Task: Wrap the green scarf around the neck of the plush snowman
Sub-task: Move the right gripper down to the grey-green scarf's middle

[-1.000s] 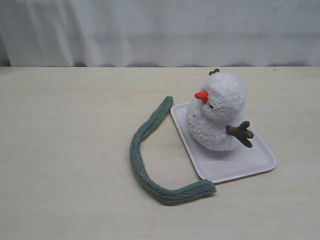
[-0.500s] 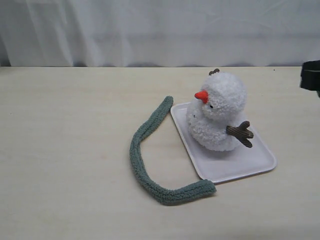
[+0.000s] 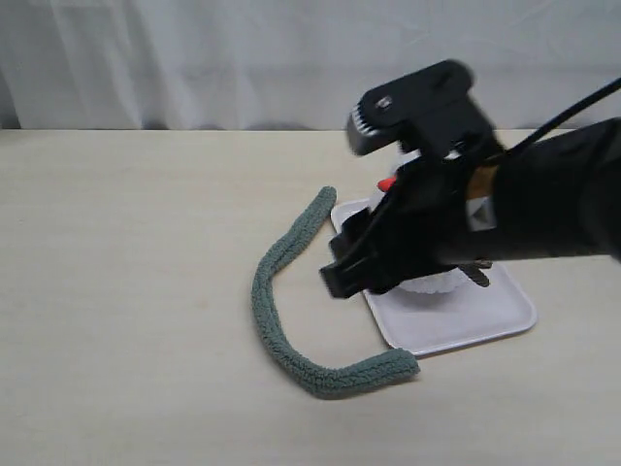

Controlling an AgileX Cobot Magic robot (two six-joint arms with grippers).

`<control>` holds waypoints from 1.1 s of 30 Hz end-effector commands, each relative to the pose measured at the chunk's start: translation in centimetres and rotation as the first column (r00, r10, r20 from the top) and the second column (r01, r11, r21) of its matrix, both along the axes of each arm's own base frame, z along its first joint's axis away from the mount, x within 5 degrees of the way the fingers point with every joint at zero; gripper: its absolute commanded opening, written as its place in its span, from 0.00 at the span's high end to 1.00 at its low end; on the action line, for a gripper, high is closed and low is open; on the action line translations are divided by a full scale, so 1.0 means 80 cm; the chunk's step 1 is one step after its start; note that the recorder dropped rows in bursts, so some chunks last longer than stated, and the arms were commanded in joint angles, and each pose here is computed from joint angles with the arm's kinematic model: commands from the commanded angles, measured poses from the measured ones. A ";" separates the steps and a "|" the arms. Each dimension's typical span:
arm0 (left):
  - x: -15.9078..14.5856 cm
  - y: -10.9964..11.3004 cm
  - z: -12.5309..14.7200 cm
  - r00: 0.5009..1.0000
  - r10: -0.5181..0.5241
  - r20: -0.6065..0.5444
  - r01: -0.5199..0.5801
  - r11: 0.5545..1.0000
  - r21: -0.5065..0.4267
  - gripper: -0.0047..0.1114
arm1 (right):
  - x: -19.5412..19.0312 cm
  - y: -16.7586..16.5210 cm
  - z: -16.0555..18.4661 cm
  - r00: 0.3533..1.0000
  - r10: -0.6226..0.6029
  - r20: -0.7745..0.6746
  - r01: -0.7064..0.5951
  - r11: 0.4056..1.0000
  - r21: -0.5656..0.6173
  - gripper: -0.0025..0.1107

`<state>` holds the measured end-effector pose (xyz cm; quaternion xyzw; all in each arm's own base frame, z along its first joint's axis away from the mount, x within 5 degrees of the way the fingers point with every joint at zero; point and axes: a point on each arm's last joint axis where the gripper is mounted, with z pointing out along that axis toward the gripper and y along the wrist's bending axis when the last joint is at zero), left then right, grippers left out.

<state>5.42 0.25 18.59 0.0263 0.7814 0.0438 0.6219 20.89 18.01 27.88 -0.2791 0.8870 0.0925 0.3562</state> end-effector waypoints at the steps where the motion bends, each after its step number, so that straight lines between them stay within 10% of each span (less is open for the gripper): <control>1: 0.000 0.000 0.000 1.000 0.001 0.008 0.000 1.000 -0.002 0.96 | 0.023 0.041 -0.048 0.996 0.011 -0.091 -0.011 1.000 -0.002 0.38; 27: 0.000 0.000 0.000 1.000 0.001 0.008 0.000 1.000 -0.002 0.96 | 0.127 0.148 -0.203 0.961 -0.040 -0.272 0.003 0.991 -0.133 0.38; 33: 0.000 0.000 0.000 1.000 0.001 0.008 0.000 1.000 -0.002 0.96 | 0.129 0.145 -0.215 0.958 -0.043 -0.284 -0.009 0.984 -0.178 0.52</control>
